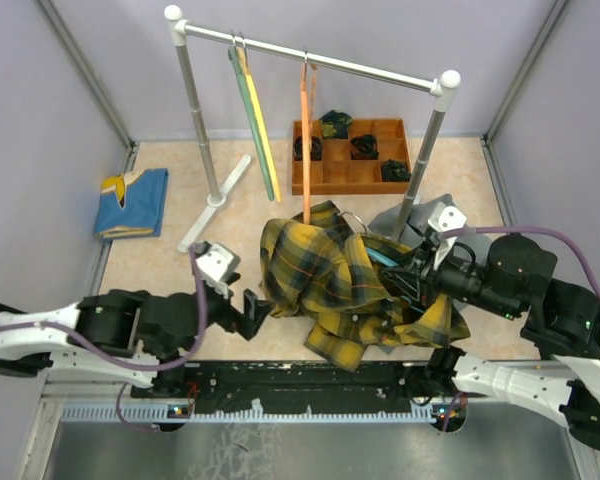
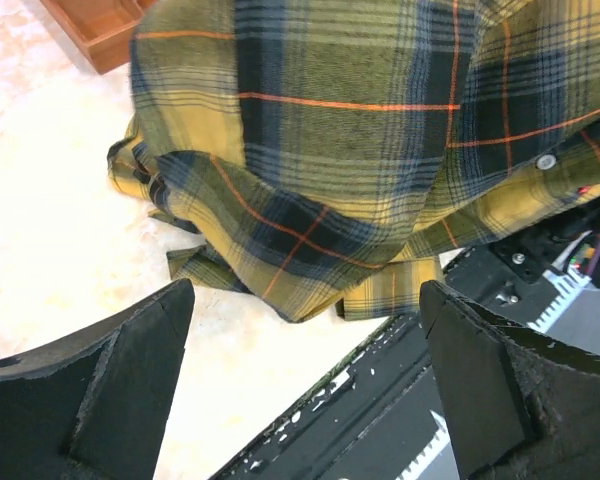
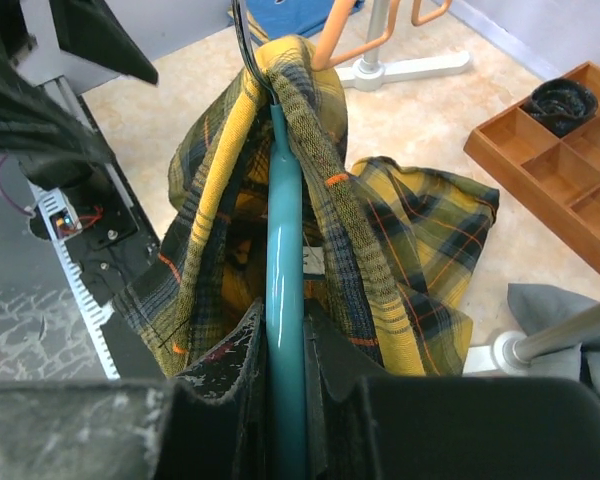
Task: Place the shirt on the hanger
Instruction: Adjust the shirt on the hanger.
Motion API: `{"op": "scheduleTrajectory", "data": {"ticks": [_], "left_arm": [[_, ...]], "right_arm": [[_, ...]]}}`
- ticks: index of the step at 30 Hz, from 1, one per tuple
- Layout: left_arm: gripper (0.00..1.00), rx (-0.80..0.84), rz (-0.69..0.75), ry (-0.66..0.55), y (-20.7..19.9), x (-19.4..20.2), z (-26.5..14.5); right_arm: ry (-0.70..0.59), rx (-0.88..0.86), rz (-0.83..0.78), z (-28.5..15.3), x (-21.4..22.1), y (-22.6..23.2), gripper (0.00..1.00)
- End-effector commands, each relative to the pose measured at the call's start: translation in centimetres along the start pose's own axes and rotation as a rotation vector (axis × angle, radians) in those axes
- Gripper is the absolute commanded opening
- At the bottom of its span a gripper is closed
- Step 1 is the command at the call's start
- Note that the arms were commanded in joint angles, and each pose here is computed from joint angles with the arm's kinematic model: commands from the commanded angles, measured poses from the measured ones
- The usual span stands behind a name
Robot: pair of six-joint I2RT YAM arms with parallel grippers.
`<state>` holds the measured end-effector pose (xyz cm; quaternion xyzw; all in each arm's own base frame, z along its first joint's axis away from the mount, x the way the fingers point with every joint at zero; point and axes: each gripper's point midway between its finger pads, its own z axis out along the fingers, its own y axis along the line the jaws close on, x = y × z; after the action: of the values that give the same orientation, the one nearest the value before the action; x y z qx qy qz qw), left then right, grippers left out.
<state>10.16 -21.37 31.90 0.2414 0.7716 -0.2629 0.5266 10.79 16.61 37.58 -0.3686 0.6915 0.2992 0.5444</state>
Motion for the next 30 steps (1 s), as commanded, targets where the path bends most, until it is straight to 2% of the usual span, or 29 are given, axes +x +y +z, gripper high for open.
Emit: {"op": "scheduleTrajectory", "data": {"ticks": [1,7,10,14,16,21,23,25,26,30], "left_arm": [[0.99,-0.018,-0.021,-0.060,-2.0,-0.1,2.5],[0.99,-0.009,0.017,-0.064,-4.4,1.1,5.1],[0.97,-0.112,0.028,-0.033,-3.1,2.2,5.7],[0.81,-0.309,0.046,0.051,0.0,4.2,5.1],[0.72,-0.340,0.068,0.081,0.4,4.8,5.1],[0.43,-0.385,0.077,0.106,1.0,6.0,5.2],[0.20,-0.439,0.052,0.091,2.3,5.9,4.4],[0.03,-0.484,0.003,0.068,3.7,5.3,3.3],[0.00,-0.497,-0.025,0.056,4.3,5.0,2.7],[0.00,-0.511,-0.076,0.038,6.2,3.5,0.7]], "right_arm": [[-0.081,0.009,0.049,-0.4,-3.0,0.0,0.00],[-0.103,-0.024,0.064,-0.6,-3.5,0.6,0.00],[-0.109,-0.043,0.065,-0.8,-3.7,1.0,0.00],[-0.118,-0.062,0.067,-1.4,-4.0,1.3,0.00],[-0.121,-0.071,0.069,-1.5,-4.0,1.5,0.00],[-0.134,-0.094,0.071,-1.8,-4.2,1.9,0.00],[-0.131,-0.096,0.059,-2.0,-4.1,1.9,0.00],[-0.115,-0.098,0.036,-2.1,-3.7,1.9,0.00],[-0.108,-0.103,0.019,-2.3,-3.5,1.9,0.00],[-0.083,-0.129,-0.029,-2.9,-2.8,2.2,0.00]]}}
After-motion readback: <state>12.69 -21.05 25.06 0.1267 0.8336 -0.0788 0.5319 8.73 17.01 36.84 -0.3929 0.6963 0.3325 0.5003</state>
